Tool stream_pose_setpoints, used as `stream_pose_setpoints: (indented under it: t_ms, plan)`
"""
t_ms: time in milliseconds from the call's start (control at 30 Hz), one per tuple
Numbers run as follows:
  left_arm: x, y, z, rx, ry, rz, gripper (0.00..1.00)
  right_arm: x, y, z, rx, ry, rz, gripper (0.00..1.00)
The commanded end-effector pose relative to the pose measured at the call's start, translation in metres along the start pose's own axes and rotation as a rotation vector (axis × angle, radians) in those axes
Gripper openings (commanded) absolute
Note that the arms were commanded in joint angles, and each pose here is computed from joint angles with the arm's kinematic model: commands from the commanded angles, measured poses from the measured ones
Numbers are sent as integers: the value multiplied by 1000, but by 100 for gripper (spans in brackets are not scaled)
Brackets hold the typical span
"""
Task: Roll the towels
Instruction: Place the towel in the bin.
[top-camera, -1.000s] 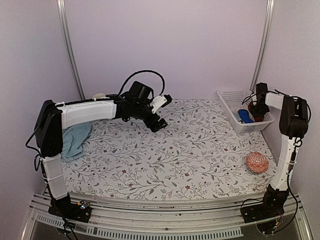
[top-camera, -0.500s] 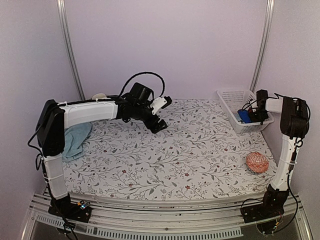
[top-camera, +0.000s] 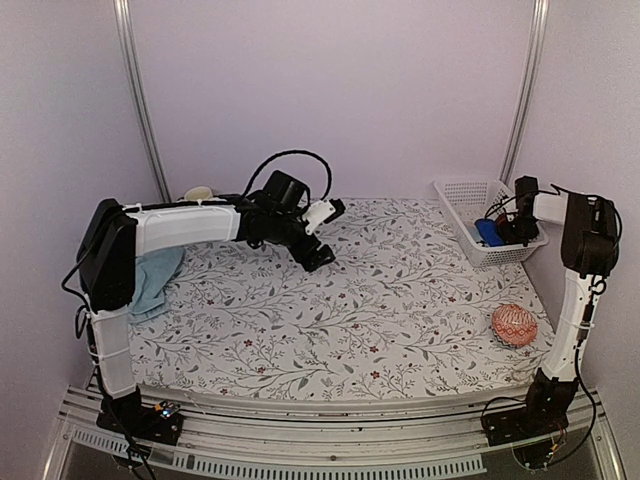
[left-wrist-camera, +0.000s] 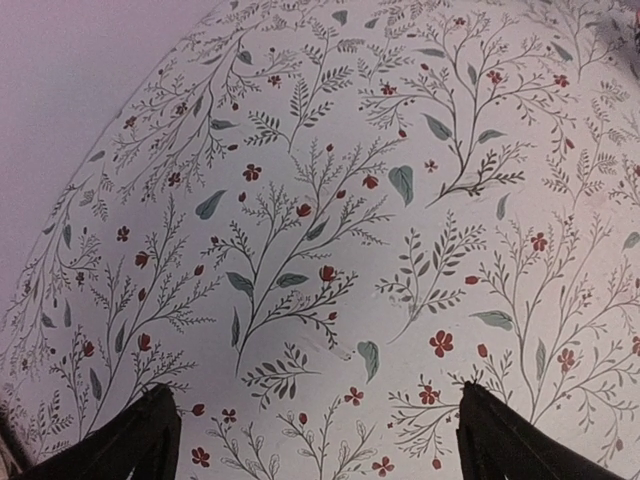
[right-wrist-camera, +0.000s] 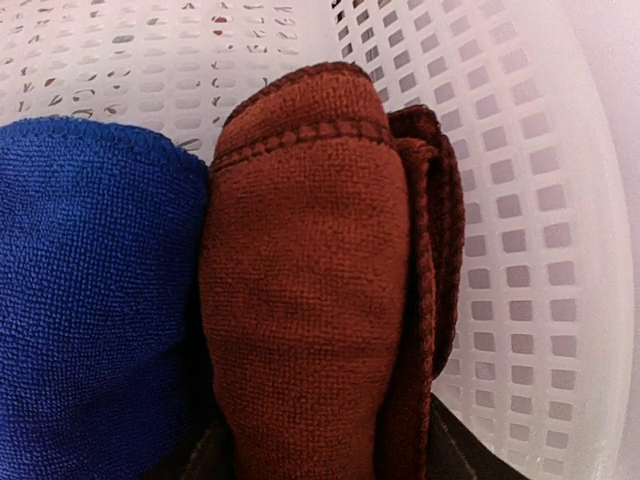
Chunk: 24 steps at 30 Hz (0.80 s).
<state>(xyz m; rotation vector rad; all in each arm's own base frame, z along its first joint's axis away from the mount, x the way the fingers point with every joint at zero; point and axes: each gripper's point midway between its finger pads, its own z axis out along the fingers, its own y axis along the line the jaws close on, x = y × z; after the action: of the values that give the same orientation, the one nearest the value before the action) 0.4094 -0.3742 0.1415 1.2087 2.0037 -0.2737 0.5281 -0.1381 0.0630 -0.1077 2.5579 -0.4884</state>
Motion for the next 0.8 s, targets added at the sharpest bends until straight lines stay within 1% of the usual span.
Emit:
stream_pose_setpoints:
  t_ms: [0,67,167,233,267,300,433,600,700,767]
  plan:
    - [-5,4,-1,8,-10,-12,97,-29,-19,-30,20,-67,27,64]
    - [-5,3,-1,10,-10,-12,97,-36,-24,-40,26,-84,33,68]
    - [-5,3,-1,11,-10,-10,97,-46,-27,-55,15,-114,45,77]
    - [-6,3,-1,12,-9,-9,97,-50,-29,-65,15,-131,50,87]
    - [-6,2,0,13,-8,-9,97,-52,-29,-70,11,-135,52,96]
    - [-6,3,0,11,-8,-10,97,-54,-30,-75,11,-144,57,100]
    - [-7,5,0,6,-9,-10,97,-67,-25,-105,-9,-203,76,99]
    - [-9,6,2,1,-12,-16,97,-80,-7,-139,-49,-283,97,99]
    - [-11,17,2,-36,-17,-48,97,-83,-4,-150,-67,-288,152,99]
    - [-11,30,2,-76,-16,-83,97,-89,-7,-159,-82,-286,221,99]
